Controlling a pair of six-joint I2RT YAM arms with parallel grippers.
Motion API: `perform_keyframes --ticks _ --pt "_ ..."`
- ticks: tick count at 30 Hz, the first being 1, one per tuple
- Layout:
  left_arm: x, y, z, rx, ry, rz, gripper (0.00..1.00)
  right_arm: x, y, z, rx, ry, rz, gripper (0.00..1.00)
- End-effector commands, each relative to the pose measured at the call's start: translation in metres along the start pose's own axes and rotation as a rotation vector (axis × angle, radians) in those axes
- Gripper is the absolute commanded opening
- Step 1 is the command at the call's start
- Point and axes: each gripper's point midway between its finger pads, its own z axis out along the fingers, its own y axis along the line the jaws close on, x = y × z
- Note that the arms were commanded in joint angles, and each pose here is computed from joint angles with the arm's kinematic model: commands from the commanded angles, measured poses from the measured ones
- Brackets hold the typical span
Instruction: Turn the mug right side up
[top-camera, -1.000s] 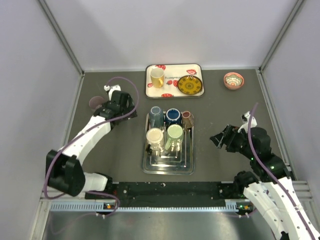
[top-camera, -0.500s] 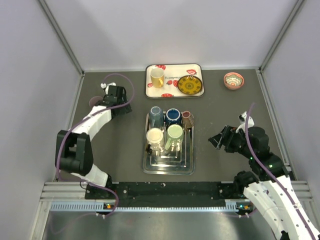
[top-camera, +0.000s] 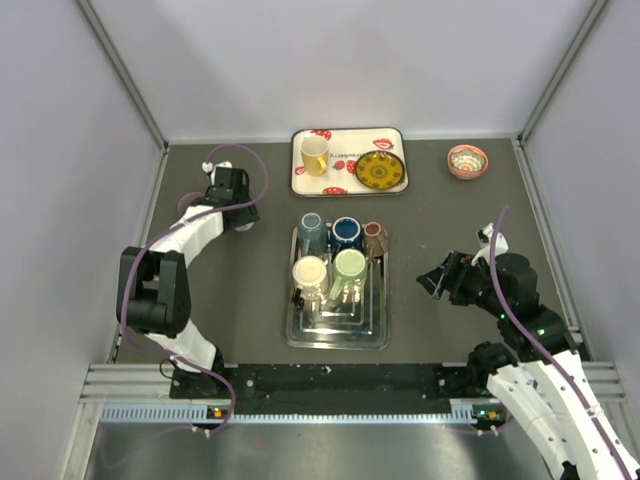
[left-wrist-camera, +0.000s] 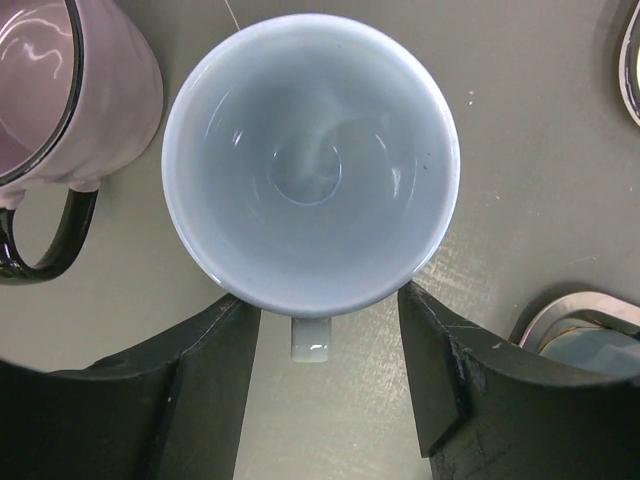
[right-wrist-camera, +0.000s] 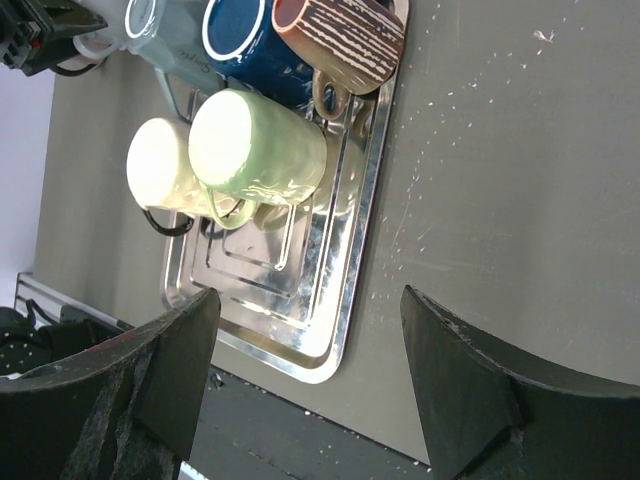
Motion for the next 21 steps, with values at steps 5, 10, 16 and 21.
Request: perform_keyframes --ticks 5,10,16,21 --pt "-0.032 -0.009 0.001 0.017 -0.086 0.018 0.56 -0.004 0.005 0.004 -0.023 -0.013 -0.019 0.73" --pt "-0.027 -0.007 0.005 0.011 -0.07 0.028 0.49 -0.004 0.004 0.005 -0.019 -0.01 -0.016 0.73" --pt "-0.02 -0.003 0.008 -0.006 -0.055 0.036 0.4 -0.003 0.004 0.004 -0.021 -0.007 -0.016 0.73" --pt "-0.021 -0.003 0.007 -0.004 -0.059 0.041 0.3 -0.002 0.004 0.004 -0.022 -0.006 -0.013 0.73"
